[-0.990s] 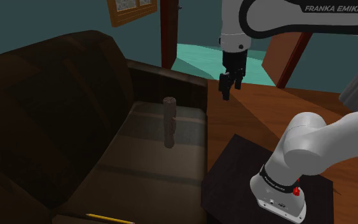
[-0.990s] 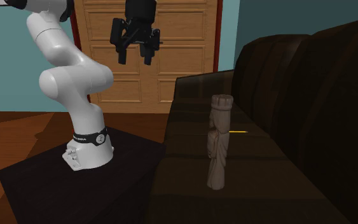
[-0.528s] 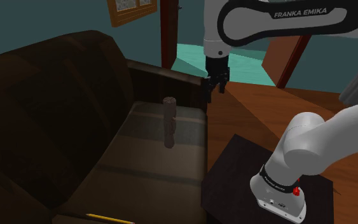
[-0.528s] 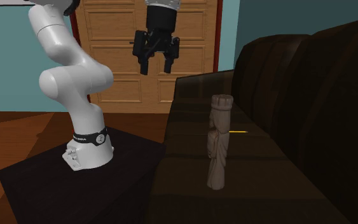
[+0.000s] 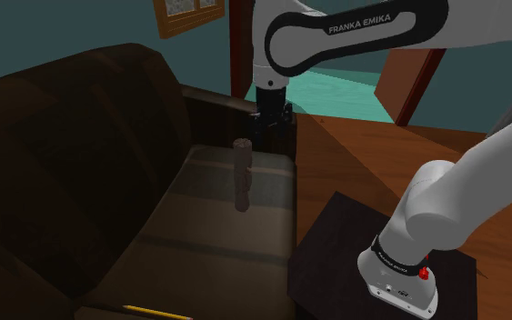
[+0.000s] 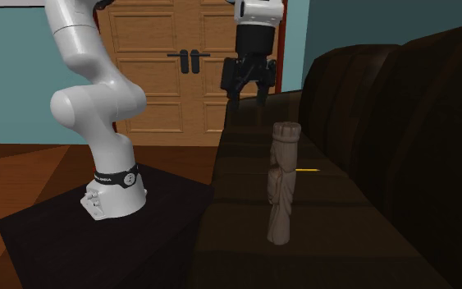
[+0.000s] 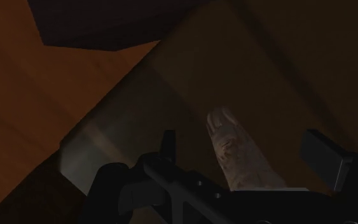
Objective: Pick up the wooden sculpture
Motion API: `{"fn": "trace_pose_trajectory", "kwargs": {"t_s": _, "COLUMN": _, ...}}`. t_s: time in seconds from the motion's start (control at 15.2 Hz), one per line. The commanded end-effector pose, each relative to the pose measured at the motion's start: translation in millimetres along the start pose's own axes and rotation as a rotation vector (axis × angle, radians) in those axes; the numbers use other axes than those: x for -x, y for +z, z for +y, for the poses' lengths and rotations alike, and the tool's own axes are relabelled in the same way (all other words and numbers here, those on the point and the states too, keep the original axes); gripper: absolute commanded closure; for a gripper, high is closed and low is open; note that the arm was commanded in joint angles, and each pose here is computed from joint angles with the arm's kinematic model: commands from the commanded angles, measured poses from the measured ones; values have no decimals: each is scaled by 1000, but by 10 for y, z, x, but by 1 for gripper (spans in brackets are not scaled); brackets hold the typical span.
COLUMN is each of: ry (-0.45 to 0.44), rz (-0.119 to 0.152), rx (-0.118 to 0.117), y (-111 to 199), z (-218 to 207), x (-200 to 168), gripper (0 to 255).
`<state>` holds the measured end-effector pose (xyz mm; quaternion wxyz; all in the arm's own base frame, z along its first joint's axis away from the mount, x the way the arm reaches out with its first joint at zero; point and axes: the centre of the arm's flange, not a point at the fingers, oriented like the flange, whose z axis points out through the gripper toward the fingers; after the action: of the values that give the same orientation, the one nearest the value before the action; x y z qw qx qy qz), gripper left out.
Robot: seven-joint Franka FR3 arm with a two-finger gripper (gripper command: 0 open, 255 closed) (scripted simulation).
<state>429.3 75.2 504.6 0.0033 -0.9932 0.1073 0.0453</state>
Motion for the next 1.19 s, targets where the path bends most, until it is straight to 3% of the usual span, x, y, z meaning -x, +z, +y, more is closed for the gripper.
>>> {"fn": "trace_pose_trajectory", "kwargs": {"t_s": 0.0, "ry": 23, "rz": 12, "rx": -16, "y": 40, "z": -130, "x": -213, "gripper": 0}}
{"fn": "trace_pose_trajectory", "kwargs": {"t_s": 0.26, "ry": 60, "rz": 31, "rx": -42, "y": 112, "z": -327, "x": -563, "gripper": 0}}
{"fn": "trace_pose_trajectory", "kwargs": {"t_s": 0.86, "ry": 60, "rz": 31, "rx": -42, "y": 510, "z": -328, "x": -599, "gripper": 0}}
{"fn": "trace_pose_trajectory", "kwargs": {"t_s": 0.92, "ry": 60, "rz": 31, "rx": -42, "y": 506, "z": -332, "x": -603, "gripper": 255}}
{"fn": "trace_pose_trajectory", "kwargs": {"t_s": 1.12, "ry": 60, "rz": 31, "rx": -42, "y": 505, "z": -332, "x": -602, "gripper": 255}}
